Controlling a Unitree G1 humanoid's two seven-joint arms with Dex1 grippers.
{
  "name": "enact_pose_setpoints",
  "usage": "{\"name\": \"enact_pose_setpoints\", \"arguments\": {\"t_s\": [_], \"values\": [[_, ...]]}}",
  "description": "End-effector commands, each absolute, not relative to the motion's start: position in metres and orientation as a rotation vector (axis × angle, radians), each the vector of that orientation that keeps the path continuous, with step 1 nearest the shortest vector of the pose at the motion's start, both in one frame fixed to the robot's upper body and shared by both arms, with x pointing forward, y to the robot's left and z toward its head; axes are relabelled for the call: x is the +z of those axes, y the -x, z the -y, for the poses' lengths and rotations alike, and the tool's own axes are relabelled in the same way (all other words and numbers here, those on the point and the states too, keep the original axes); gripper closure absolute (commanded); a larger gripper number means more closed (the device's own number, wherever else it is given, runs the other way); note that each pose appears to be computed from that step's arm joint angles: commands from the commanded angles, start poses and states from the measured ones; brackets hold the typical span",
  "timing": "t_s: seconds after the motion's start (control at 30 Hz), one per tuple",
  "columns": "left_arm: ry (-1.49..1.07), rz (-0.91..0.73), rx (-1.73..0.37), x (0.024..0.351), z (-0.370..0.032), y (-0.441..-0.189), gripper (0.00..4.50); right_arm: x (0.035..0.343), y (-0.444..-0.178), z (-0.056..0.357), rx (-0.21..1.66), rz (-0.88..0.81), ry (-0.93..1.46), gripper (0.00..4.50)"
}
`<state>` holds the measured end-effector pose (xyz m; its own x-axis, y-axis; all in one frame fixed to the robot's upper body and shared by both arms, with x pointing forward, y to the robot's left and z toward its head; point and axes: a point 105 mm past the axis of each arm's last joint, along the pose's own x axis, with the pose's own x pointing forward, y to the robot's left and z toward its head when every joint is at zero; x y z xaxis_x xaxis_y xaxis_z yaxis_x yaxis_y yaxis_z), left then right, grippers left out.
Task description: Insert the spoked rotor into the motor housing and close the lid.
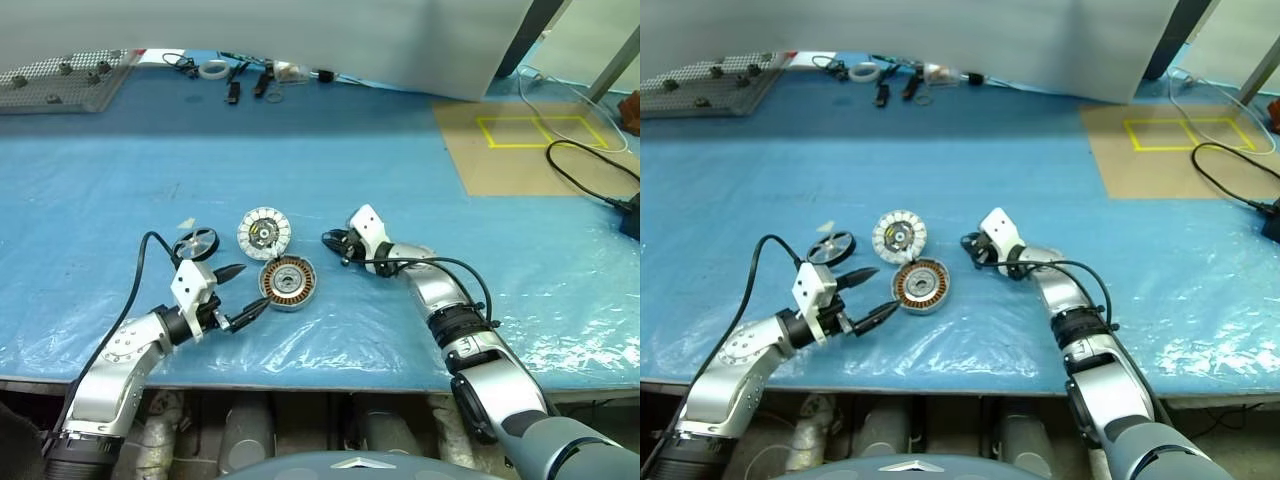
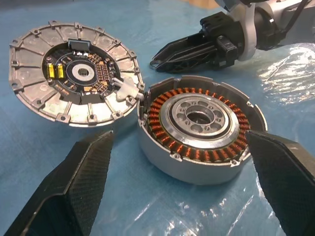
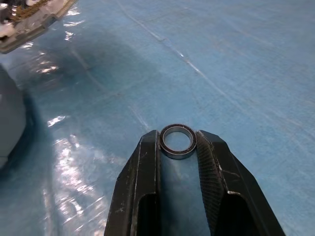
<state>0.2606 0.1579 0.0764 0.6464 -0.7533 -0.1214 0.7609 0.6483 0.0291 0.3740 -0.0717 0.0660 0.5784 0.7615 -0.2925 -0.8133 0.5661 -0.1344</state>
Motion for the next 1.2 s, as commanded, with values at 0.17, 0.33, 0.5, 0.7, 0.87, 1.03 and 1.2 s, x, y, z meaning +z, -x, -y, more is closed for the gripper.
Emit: {"name": "enact_pose_setpoints", "arguments": {"t_s": [0.17,0.33,0.5,0.7,0.87,1.03,1.2], "values": [[-0.111,-0.056,-0.867,0.083,-0.169,-0.26,0.0,0.134,-0.329,0.066,1.239,-0.142,0.223,3.85],[-0.122,-0.051,-0.891,0.083,-0.169,-0.258,0.0,0.136,-0.3,0.056,1.429,-0.22,0.222,3.85],[-0.124,-0.045,-0.91,0.083,-0.164,-0.256,0.0,0.133,-0.305,0.042,1.499,-0.238,0.23,3.85],[-0.117,-0.02,-0.902,0.085,-0.157,-0.255,0.0,0.12,-0.315,0.021,1.538,-0.245,0.251,3.85],[-0.116,-0.001,-0.872,0.087,-0.156,-0.255,0.0,0.109,-0.316,0.012,1.567,-0.277,0.237,3.85],[-0.114,0.021,-0.827,0.093,-0.158,-0.253,0.0,0.106,-0.319,0.004,1.583,-0.273,0.243,3.85],[-0.115,0.024,-0.805,0.095,-0.157,-0.245,0.0,0.097,-0.318,0.004,1.59,-0.29,0.262,3.85]]}}
